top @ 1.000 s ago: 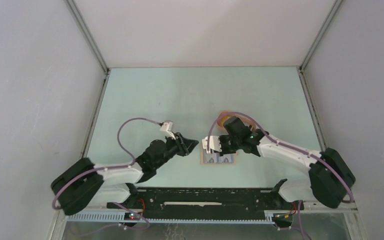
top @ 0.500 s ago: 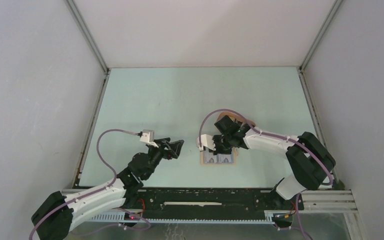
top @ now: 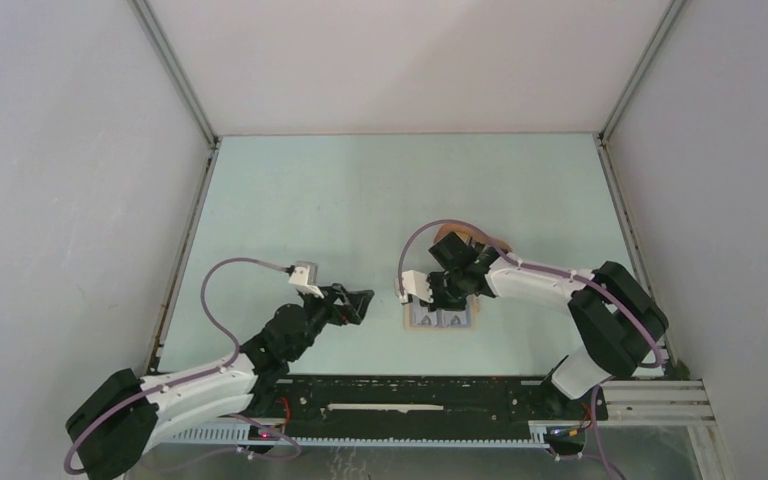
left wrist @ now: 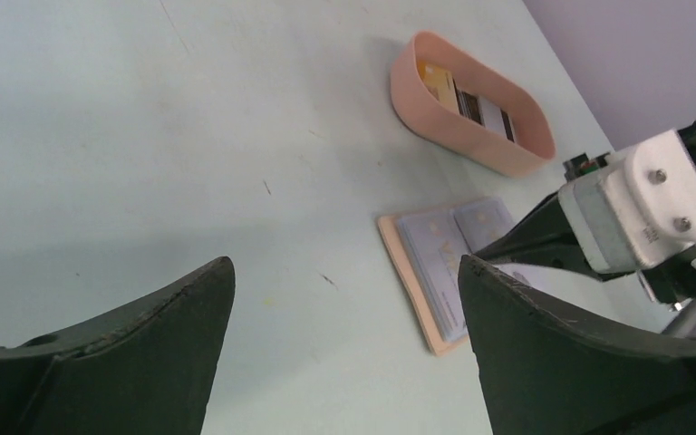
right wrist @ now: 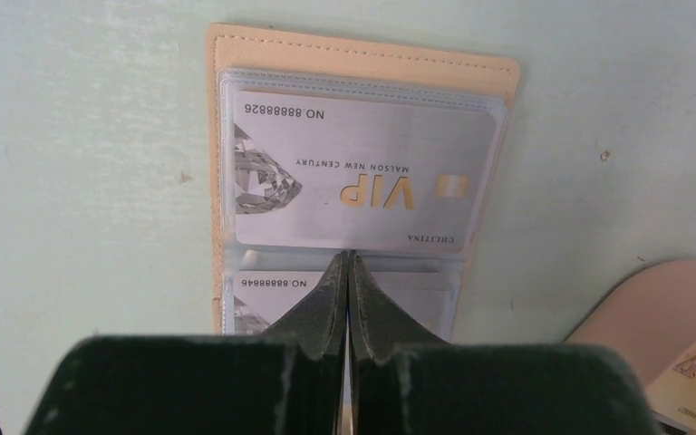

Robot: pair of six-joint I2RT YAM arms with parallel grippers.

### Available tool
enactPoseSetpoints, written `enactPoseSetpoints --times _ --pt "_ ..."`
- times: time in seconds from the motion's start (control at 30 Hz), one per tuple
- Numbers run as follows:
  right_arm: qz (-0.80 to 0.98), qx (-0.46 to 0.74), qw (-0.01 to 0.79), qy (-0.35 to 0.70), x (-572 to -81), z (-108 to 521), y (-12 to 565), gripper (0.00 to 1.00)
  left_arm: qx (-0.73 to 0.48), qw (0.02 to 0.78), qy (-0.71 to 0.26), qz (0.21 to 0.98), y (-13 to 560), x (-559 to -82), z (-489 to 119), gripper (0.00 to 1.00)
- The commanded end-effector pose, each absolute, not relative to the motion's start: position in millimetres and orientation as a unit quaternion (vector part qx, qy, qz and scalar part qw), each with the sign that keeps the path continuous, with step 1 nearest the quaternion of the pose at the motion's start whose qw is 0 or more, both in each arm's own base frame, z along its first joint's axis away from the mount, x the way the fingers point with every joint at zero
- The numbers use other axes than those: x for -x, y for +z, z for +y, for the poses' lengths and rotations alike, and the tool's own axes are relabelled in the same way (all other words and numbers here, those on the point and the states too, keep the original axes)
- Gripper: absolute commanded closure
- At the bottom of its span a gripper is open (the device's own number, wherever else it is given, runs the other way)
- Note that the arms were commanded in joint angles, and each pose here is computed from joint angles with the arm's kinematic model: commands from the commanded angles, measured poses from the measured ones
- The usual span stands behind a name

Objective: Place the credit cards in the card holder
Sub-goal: Insert the credit card into the card holder, then close the card holder at the center of the board.

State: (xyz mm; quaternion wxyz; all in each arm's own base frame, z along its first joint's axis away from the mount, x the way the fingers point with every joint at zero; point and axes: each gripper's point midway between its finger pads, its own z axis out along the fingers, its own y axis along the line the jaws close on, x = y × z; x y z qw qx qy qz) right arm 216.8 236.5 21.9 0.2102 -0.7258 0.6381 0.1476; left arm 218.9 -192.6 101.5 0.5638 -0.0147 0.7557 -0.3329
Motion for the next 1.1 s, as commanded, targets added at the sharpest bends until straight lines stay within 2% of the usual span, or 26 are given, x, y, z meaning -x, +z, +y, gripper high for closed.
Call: enactPoseSetpoints --times 0.0,0.17,0.27,0.33,0.37,0.4,0.47,0.5,0.53,0.57,0.63,0.83,1.07 --pt "0.64 0.719 0.229 0.145 -217 234 46 0.94 0.013 0.545 -0.381 0.746 113 -215 -210 0.04" --pt "0.639 0.709 0.256 0.152 -215 228 72 0.9 0.02 0.51 -0.413 0.755 108 -209 -224 0.07" --pt "0.646 0.686 0.308 0.131 -228 220 102 0.89 0.019 0.485 -0.427 0.763 103 -206 -233 0.08" --pt "0.644 0.665 0.357 0.129 -233 213 130 0.84 0.014 0.467 -0.432 0.772 97 -204 -240 0.09" --pt "0.644 0.653 0.375 0.137 -233 208 142 0.79 0.012 0.46 -0.435 0.774 96 -204 -244 0.11" --pt "0.647 0.639 0.388 0.15 -232 204 151 0.7 0.016 0.454 -0.436 0.777 93 -204 -245 0.11" --pt "0.656 0.608 0.401 0.196 -225 196 165 0.4 0.024 0.445 -0.439 0.78 88 -205 -247 0.12" --pt "0.668 0.587 0.394 0.231 -217 193 166 0.29 0.028 0.441 -0.441 0.782 87 -205 -249 0.12" --pt "0.673 0.573 0.384 0.268 -210 193 166 0.2 0.03 0.435 -0.441 0.785 85 -205 -250 0.12" --pt "0.681 0.561 0.367 0.296 -202 192 165 0.16 0.031 0.427 -0.442 0.788 83 -205 -253 0.13" --pt "0.702 0.553 0.329 0.303 -195 186 156 0.19 0.034 0.413 -0.446 0.794 80 -205 -259 0.15" --pt "0.77 0.512 0.283 0.255 -212 172 124 0.23 0.044 0.38 -0.44 0.813 64 -201 -275 0.19" --pt "0.817 0.5 0.179 0.224 -212 172 74 0.36 0.051 0.368 -0.428 0.824 53 -199 -283 0.2"
